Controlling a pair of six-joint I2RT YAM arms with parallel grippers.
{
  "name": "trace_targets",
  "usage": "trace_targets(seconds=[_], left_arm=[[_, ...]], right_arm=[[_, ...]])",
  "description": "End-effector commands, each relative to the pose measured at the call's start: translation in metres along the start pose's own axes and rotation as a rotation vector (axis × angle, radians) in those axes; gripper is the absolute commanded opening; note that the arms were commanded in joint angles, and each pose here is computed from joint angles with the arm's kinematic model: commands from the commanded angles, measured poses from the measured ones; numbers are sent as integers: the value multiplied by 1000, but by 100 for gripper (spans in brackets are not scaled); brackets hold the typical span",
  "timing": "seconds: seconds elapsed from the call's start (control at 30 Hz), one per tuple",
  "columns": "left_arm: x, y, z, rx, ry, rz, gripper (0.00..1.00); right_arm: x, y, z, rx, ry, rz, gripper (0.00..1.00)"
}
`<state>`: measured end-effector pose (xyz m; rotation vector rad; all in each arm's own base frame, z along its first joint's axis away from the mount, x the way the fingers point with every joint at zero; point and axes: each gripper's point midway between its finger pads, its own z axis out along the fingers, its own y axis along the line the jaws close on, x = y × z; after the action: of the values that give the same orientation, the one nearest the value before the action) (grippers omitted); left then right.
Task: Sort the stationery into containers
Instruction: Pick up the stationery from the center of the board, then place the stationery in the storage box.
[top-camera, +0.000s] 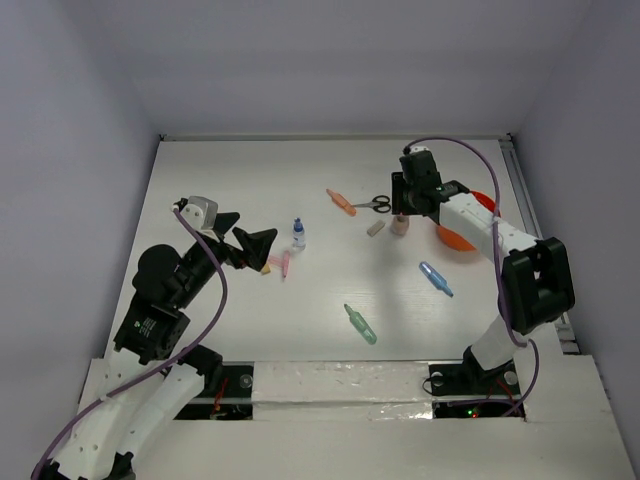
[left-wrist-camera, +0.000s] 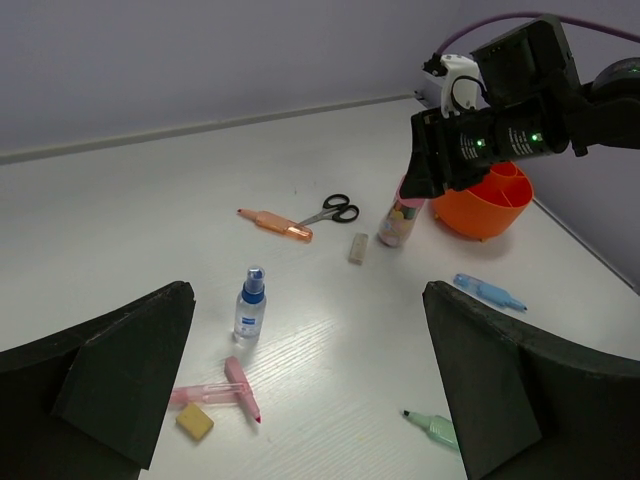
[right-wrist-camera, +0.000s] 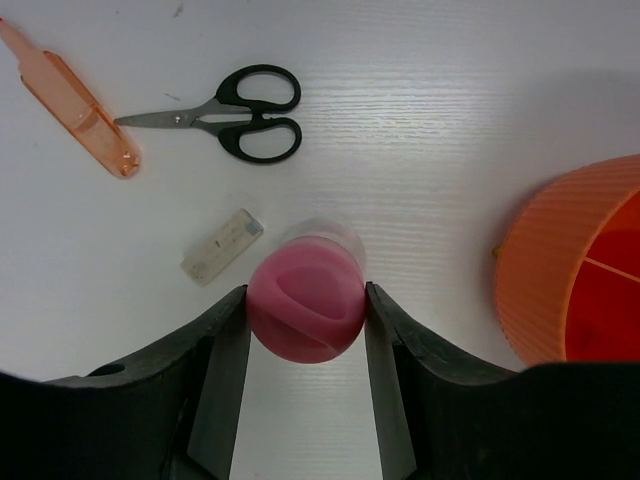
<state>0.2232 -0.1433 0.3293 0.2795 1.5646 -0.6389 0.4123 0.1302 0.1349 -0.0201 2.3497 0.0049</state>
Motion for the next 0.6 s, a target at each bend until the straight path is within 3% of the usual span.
trace_targets(seconds=[0.0,0.1,0.23,0.37,0.57], left_arm=[[-9,-4,1,23,-37,12,99],[-10,-3,1,20,-39,11,99],[-10,-4,1,22,-42,11,99],[-17,-7,-6,31,-71,15,99],[-25,-15,-14,58,-102,18,99]], right_arm=[[-40,-2,-12,17,-108,20,24],[-54,-5,-23,26,-152,34,18],[-94,-22,-72,53,-289,71,15],[-121,-73,-117,175,-414,144,13],[-124,-134,-156,293,-492,239,13]])
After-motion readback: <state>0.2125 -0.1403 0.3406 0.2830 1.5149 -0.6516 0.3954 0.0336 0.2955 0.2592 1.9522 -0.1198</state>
